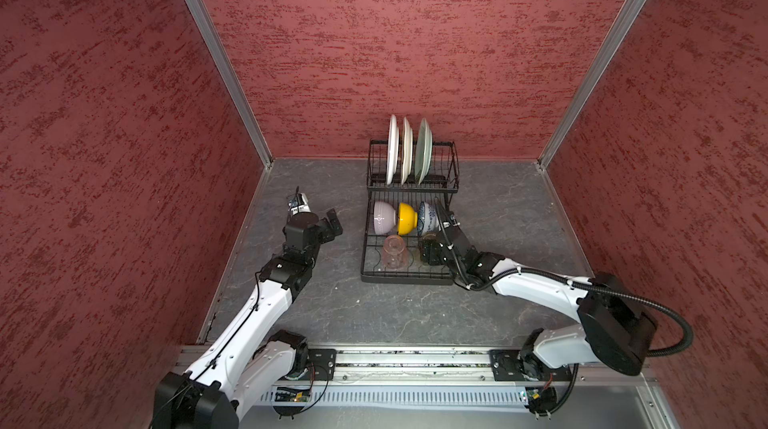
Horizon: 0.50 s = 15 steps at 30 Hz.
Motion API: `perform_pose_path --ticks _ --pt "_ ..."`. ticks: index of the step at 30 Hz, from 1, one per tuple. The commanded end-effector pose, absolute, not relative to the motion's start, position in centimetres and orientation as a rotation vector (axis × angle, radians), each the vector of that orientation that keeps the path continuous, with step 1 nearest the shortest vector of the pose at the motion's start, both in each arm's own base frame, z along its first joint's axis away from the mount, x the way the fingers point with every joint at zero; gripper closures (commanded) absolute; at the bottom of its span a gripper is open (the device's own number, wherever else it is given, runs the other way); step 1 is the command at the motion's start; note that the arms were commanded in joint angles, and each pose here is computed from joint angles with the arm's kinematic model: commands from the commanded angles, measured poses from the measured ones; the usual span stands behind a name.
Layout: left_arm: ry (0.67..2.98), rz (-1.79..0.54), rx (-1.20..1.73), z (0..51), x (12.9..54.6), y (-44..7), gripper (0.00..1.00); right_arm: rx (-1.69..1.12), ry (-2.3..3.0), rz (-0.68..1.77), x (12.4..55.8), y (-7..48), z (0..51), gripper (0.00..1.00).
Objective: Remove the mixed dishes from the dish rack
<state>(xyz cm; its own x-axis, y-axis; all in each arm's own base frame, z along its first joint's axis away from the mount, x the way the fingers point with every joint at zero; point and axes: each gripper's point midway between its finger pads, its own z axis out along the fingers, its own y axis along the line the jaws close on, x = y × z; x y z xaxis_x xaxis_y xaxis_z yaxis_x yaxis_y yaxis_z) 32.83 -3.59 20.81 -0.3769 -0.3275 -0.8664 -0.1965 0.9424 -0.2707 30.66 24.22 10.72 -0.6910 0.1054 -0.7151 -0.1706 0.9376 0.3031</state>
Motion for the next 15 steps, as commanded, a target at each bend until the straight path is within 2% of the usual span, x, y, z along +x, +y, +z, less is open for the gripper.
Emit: perform_pose_path --ticks 1,7,15 --pt "1.962 -0.167 -0.381 20.93 32.73 -3.65 0.0 0.023 2.257 0.442 30.79 23.59 11.31 0.19" --pt "1.968 -0.173 -0.383 20.81 32.58 -3.69 0.0 0.037 2.255 0.456 30.61 23.47 11.26 0.2" --pt "1.979 -0.191 -0.375 20.57 32.62 -4.05 0.0 0.065 2.253 0.451 30.71 23.28 11.44 0.26"
